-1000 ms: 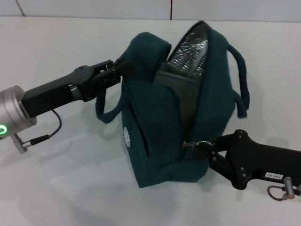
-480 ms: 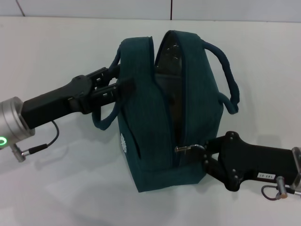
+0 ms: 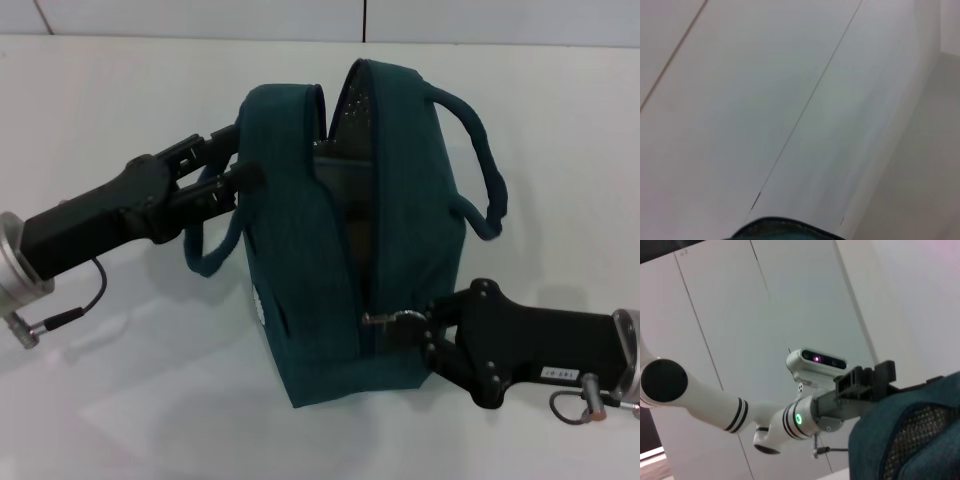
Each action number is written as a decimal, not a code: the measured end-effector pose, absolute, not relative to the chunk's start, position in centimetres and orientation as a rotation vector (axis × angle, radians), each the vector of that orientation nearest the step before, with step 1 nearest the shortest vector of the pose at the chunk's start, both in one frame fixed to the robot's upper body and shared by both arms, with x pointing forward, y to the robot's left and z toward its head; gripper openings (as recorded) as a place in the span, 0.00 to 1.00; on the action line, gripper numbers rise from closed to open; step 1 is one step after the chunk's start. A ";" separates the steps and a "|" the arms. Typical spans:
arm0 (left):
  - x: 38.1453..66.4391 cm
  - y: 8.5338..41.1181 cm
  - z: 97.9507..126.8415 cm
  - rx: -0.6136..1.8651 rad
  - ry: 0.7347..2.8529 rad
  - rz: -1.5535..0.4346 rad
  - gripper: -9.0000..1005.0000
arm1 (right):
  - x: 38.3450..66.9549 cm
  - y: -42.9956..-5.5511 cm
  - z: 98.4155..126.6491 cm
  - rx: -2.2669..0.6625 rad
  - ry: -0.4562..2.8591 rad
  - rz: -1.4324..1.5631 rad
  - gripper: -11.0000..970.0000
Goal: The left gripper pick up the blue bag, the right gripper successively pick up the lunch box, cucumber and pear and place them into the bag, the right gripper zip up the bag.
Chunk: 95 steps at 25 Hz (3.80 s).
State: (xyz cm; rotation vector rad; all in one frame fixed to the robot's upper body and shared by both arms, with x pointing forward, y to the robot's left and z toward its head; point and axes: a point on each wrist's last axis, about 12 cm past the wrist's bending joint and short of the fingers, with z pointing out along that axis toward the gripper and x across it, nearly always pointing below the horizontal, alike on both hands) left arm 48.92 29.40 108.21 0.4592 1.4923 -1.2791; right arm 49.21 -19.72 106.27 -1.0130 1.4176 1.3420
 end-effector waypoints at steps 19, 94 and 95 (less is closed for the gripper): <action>48.2 27.5 107.4 0.613 1.495 -1.283 0.82 | 50.8 -18.9 108.2 -0.938 1.300 1.303 0.02; 38.4 26.7 100.9 0.383 1.473 -1.023 0.80 | 52.7 -16.4 108.8 -0.971 1.253 1.191 0.02; 38.5 26.5 100.9 0.382 1.474 -1.029 0.80 | 52.8 -16.3 108.8 -0.973 1.255 1.188 0.02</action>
